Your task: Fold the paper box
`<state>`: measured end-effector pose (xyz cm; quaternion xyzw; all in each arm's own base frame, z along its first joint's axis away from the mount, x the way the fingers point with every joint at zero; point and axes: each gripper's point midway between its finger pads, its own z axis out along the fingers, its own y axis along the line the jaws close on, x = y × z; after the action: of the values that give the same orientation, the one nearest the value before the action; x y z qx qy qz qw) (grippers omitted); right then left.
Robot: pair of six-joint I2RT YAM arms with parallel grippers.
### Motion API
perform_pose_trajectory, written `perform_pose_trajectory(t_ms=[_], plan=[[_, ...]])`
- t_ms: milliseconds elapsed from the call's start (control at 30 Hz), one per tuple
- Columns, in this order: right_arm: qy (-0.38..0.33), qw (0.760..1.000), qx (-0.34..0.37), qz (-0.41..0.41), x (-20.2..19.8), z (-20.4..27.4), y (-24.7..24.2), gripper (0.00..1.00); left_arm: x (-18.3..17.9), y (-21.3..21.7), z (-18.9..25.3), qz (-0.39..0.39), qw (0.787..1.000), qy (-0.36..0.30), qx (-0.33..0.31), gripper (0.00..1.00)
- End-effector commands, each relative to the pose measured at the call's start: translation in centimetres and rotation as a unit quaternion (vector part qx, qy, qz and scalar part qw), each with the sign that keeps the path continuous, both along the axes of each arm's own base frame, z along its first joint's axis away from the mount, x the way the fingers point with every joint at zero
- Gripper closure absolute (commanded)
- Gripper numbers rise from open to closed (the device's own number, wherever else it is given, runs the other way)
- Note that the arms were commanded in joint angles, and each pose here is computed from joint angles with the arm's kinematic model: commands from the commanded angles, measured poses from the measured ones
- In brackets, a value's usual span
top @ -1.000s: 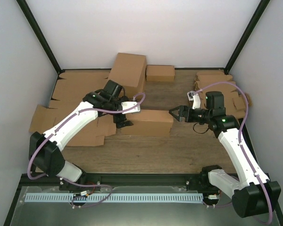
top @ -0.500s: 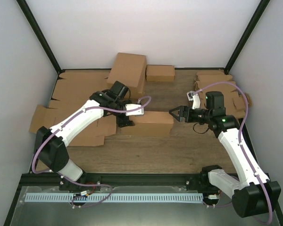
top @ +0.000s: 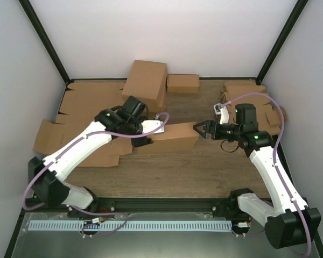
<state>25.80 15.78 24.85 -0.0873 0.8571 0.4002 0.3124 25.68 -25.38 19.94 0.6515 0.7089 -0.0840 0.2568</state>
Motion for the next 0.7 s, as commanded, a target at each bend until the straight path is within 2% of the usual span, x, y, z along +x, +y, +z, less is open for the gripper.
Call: perform_pose_trajectory(t_ms=[0,100,267,333,467,533,567,667], plan=[[-0.037,0.999,0.005,-0.008,0.1,3.2,-0.2,0.23,-0.7,0.4,4.9,0.061,0.995,-0.048,-0.058,0.45],[-0.045,0.999,0.004,-0.019,0.2,3.8,-0.5,0.23,0.4,2.5,8.8,0.148,0.979,-0.103,-0.093,0.45],[-0.06,0.998,0.007,-0.035,0.2,4.8,-0.8,0.23,2.5,7.6,15.7,0.301,0.921,-0.21,-0.127,0.47],[-0.063,0.997,0.007,-0.041,0.3,5.0,-1.0,0.23,3.3,9.2,17.5,0.34,0.898,-0.25,-0.123,0.47],[-0.063,0.997,0.01,-0.047,0.4,5.0,-1.0,0.23,6.3,10.9,18.5,0.407,0.856,-0.31,-0.072,0.48],[-0.062,0.997,0.011,-0.049,0.4,5.0,-1.1,0.23,8.3,11.4,18.8,0.443,0.828,-0.341,-0.039,0.49],[-0.061,0.997,0.013,-0.05,0.4,5.0,-1.1,0.23,9.3,11.2,18.8,0.453,0.818,-0.355,-0.023,0.52],[-0.059,0.997,0.014,-0.054,0.4,4.9,-1.1,0.23,12.6,10.0,18.2,0.459,0.798,-0.388,0.036,0.54]])
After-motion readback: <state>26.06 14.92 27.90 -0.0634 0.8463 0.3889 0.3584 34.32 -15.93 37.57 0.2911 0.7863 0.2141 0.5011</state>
